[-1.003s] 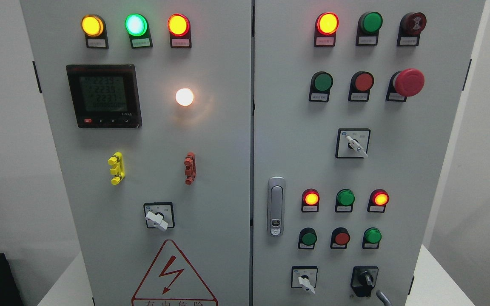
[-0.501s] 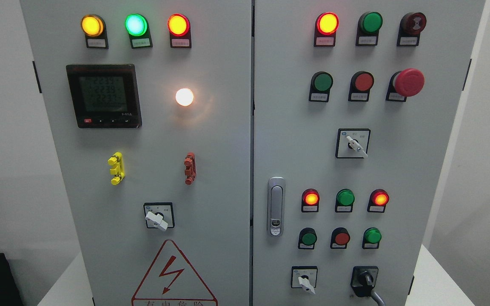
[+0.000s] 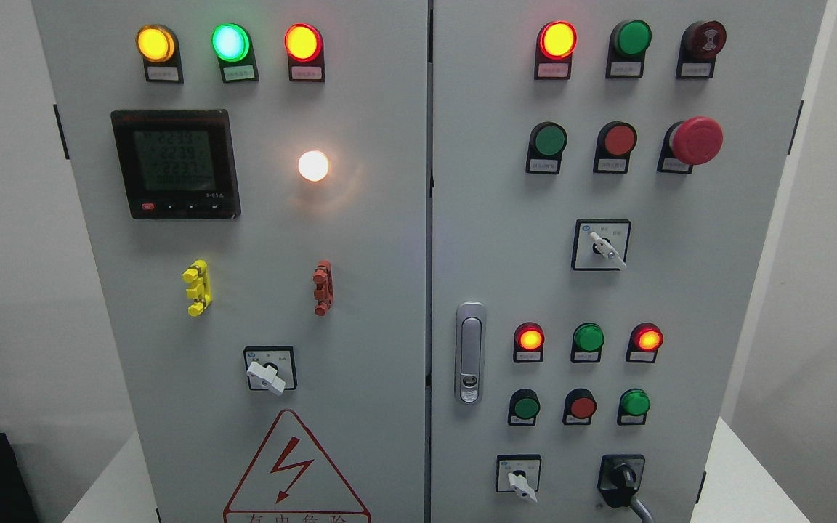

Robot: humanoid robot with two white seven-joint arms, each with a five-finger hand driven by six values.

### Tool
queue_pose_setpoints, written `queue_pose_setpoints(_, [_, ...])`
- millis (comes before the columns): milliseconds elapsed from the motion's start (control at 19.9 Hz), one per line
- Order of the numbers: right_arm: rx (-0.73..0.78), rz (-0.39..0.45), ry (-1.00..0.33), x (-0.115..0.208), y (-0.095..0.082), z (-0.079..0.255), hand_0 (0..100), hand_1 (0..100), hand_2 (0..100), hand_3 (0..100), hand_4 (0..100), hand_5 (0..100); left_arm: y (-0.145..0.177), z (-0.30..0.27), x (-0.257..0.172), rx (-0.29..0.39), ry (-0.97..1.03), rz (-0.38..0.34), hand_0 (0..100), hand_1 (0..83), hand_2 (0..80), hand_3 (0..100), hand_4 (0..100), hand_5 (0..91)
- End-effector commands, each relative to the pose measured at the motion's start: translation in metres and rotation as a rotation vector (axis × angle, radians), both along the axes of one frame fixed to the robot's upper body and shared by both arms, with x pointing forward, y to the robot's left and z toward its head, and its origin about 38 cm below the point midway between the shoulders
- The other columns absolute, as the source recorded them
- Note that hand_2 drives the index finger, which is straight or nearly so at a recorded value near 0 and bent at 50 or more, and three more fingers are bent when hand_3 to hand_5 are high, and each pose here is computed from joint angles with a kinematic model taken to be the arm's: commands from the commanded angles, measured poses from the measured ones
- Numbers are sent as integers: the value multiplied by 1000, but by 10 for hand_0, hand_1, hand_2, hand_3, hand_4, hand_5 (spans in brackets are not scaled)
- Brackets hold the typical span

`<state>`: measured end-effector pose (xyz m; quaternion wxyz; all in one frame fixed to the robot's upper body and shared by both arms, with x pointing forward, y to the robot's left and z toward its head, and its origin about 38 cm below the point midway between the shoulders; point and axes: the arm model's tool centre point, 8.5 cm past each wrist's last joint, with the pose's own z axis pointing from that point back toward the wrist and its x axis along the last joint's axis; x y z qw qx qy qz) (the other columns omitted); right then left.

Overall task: Trip black knob to open circuit
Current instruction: 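Grip the black knob with the right hand and twist it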

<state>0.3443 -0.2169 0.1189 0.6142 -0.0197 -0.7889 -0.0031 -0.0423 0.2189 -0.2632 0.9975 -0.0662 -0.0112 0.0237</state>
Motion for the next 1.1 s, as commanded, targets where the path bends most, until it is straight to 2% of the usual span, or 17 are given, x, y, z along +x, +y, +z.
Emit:
queue_pose_setpoints(0, [4, 21, -3, 0, 6, 1, 0, 0, 0, 1000, 1000, 1000, 0, 0, 0, -1, 0, -23, 120, 389, 0, 0, 0, 0])
queue_pose_setpoints(1053, [8, 43, -19, 2, 15, 5, 0, 0, 0, 1000, 1000, 1000, 0, 0, 0, -1, 1, -23, 120, 389, 0, 0, 0, 0])
